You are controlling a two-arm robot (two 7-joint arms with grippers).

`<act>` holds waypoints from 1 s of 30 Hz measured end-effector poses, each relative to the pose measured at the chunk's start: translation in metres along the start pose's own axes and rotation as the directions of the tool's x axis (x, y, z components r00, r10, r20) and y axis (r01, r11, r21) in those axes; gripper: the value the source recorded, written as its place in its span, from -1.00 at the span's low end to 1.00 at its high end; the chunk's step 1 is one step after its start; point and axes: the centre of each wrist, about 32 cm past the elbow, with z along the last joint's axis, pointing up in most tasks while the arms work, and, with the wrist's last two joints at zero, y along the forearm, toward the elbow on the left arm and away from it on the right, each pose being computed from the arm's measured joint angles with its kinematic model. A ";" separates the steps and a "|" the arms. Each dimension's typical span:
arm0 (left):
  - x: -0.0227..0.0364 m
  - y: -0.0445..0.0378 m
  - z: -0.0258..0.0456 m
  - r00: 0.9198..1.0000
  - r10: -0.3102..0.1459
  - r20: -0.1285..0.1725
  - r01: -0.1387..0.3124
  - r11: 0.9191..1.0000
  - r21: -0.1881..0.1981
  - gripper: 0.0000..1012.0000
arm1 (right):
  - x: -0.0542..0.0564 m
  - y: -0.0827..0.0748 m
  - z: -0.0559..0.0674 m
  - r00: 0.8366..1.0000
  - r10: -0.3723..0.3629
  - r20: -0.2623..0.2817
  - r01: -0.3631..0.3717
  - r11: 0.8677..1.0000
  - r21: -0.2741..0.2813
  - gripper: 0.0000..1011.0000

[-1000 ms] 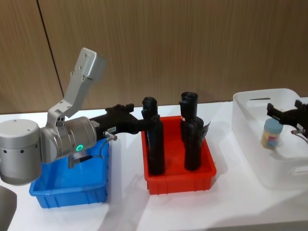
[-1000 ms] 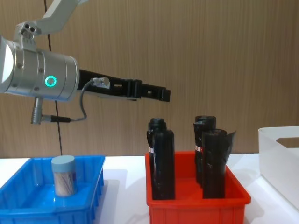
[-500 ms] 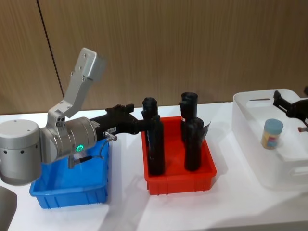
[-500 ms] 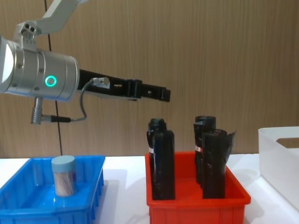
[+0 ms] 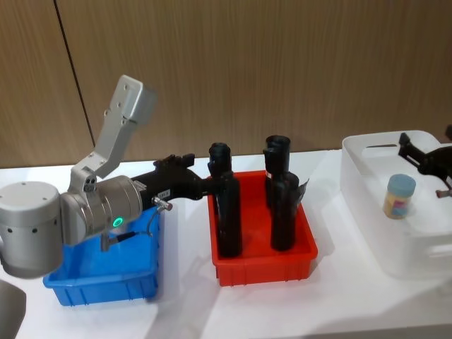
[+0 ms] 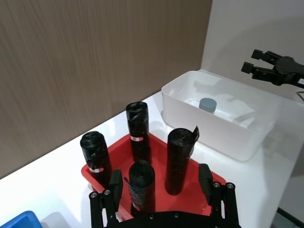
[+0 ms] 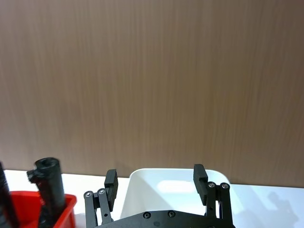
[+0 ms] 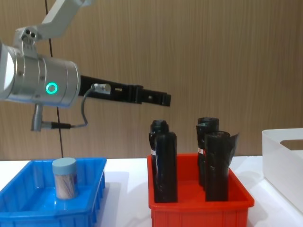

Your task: Pick the cotton swabs from the blue box and place them into the white box.

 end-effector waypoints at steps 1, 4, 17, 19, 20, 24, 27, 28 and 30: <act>-0.0009 0.0001 -0.0015 1.000 0.007 0.005 -0.007 1.000 -0.002 0.98 | -0.002 -0.001 0.000 1.000 0.004 0.001 -0.004 1.000 -0.001 0.98; -0.0052 0.0004 -0.0090 0.999 0.036 0.027 -0.035 0.999 -0.013 0.98 | -0.007 -0.005 -0.001 1.000 0.014 0.004 -0.014 1.000 -0.005 0.98; -0.0280 0.0038 -0.0434 0.978 0.169 0.123 -0.158 0.983 -0.093 0.98 | -0.049 -0.037 -0.006 0.995 0.095 0.005 -0.095 0.995 -0.029 0.98; -0.0309 0.0044 -0.0472 0.974 0.184 0.133 -0.171 0.980 -0.105 0.98 | -0.053 -0.041 -0.005 0.994 0.105 0.005 -0.105 0.994 -0.029 0.98; -0.0336 0.0050 -0.0510 0.970 0.197 0.141 -0.182 0.976 -0.117 0.98 | -0.056 -0.043 -0.005 0.994 0.110 0.004 -0.110 0.994 -0.030 0.98; -0.0412 0.0067 -0.0609 0.960 0.231 0.161 -0.208 0.967 -0.148 0.98 | -0.070 -0.055 -0.005 0.991 0.136 -0.002 -0.136 0.990 -0.035 0.98; -0.0470 0.0081 -0.0681 0.951 0.257 0.173 -0.227 0.958 -0.172 0.98 | -0.078 -0.063 -0.004 0.988 0.152 -0.006 -0.152 0.988 -0.039 0.98; -0.0486 0.0085 -0.0699 0.948 0.264 0.176 -0.232 0.956 -0.179 0.98 | -0.081 -0.065 -0.004 0.988 0.156 -0.007 -0.156 0.987 -0.040 0.98; -0.0533 0.0098 -0.0756 0.941 0.283 0.184 -0.246 0.948 -0.200 0.98 | -0.087 -0.071 -0.004 0.986 0.168 -0.012 -0.168 0.985 -0.043 0.98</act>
